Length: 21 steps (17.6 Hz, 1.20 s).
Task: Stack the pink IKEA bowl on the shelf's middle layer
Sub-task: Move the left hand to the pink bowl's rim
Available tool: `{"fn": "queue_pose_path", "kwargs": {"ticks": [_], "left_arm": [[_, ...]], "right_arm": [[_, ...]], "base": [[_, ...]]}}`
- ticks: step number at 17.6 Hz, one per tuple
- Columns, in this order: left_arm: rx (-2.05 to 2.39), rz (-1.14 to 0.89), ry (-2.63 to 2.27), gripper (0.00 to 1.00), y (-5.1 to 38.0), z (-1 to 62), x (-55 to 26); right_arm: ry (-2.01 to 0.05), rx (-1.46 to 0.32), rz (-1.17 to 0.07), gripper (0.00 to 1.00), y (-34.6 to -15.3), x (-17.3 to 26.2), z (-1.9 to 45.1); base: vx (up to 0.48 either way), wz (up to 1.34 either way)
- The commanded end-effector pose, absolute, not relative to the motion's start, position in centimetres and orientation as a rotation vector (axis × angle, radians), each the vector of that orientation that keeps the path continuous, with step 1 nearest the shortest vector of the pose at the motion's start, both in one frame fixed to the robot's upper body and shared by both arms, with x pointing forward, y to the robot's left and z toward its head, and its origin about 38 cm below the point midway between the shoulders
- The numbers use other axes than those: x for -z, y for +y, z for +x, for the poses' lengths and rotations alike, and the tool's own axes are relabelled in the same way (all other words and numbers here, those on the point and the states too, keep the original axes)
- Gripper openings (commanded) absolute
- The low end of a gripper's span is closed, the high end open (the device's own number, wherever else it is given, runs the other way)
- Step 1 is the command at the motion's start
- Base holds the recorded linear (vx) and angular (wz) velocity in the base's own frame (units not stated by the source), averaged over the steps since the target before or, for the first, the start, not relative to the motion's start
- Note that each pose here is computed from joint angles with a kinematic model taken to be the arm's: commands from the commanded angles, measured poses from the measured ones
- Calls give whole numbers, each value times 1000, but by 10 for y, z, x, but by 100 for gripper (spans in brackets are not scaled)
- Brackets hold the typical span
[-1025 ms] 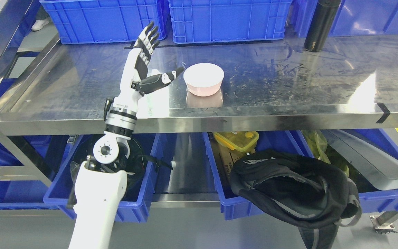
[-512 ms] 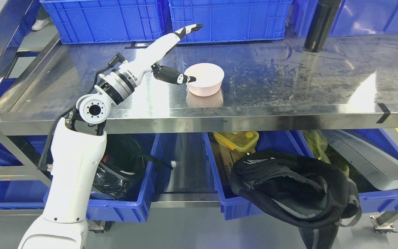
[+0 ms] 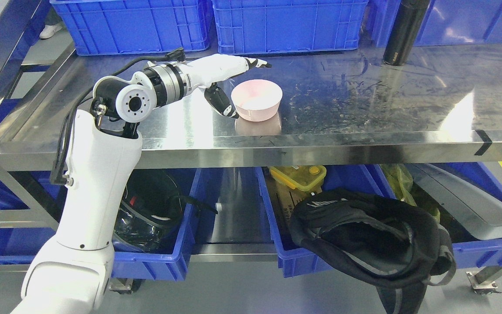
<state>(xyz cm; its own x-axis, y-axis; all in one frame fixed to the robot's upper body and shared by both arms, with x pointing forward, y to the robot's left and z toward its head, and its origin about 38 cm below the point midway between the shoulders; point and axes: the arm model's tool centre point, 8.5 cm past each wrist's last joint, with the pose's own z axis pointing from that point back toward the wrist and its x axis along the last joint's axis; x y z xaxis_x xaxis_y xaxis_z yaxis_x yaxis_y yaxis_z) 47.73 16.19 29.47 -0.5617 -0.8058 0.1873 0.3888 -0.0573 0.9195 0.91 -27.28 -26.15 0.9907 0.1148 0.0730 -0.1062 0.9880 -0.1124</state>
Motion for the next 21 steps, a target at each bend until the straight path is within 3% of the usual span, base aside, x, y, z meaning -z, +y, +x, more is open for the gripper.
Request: {"fn": "queue_pose_path", "kwargs": {"ticks": [1,21], "left_arm": [[1898,633,-1216,73,117,473,-289],[1849,606,-1060,70,141,493,-237]], "right_arm": [[-73,-111,-125,100,-284,261,0],[-73,-112,-125,100,-284,261,0]], "base": [[0,0],[0,0]]}}
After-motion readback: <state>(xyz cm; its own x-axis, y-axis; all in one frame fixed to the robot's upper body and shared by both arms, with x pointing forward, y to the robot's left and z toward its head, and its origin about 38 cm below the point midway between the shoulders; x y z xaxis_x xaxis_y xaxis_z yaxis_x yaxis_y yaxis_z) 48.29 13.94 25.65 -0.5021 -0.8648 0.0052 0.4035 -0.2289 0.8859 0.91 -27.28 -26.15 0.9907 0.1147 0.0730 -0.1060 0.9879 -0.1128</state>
